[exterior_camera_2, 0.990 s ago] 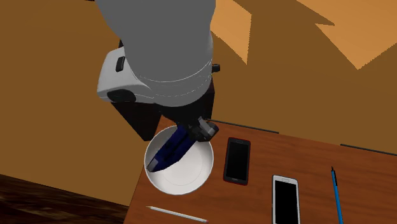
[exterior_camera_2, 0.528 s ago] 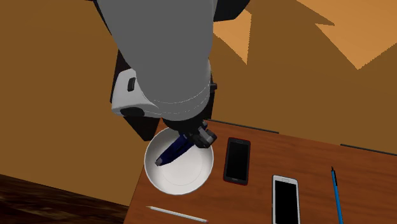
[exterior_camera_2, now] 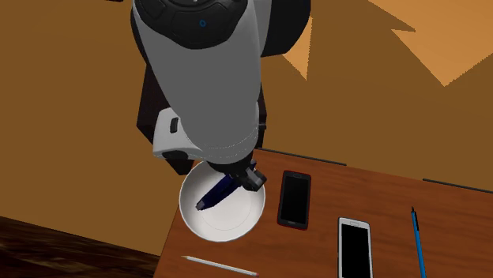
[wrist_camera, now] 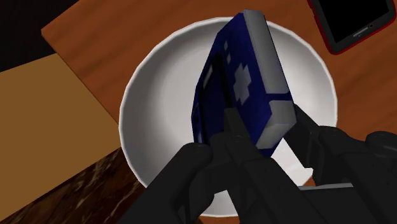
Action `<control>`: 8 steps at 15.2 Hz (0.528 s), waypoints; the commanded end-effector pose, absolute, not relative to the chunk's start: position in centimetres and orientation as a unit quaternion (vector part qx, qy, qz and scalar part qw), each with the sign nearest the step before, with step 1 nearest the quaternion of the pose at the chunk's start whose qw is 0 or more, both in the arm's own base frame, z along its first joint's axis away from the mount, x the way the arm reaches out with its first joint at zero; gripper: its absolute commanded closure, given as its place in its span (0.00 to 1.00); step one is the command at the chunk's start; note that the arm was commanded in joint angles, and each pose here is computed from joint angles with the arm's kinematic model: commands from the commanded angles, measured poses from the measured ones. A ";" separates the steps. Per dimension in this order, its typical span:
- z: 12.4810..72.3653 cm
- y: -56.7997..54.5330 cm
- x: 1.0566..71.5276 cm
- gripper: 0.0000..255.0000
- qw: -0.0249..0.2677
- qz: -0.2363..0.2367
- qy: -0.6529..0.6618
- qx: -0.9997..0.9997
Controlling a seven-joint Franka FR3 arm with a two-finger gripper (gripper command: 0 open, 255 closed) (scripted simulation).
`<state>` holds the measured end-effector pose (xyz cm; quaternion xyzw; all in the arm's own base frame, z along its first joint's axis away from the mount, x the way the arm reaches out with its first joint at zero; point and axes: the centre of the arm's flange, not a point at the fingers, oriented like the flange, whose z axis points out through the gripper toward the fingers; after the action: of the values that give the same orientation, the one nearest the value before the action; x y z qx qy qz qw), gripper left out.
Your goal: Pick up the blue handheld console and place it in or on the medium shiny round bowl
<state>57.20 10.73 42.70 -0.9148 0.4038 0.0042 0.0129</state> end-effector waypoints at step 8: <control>42.5 10.7 57.2 0.00 0.013 0.004 0.404 -0.915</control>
<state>57.18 10.73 42.51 -0.9148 0.4037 0.0039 0.0131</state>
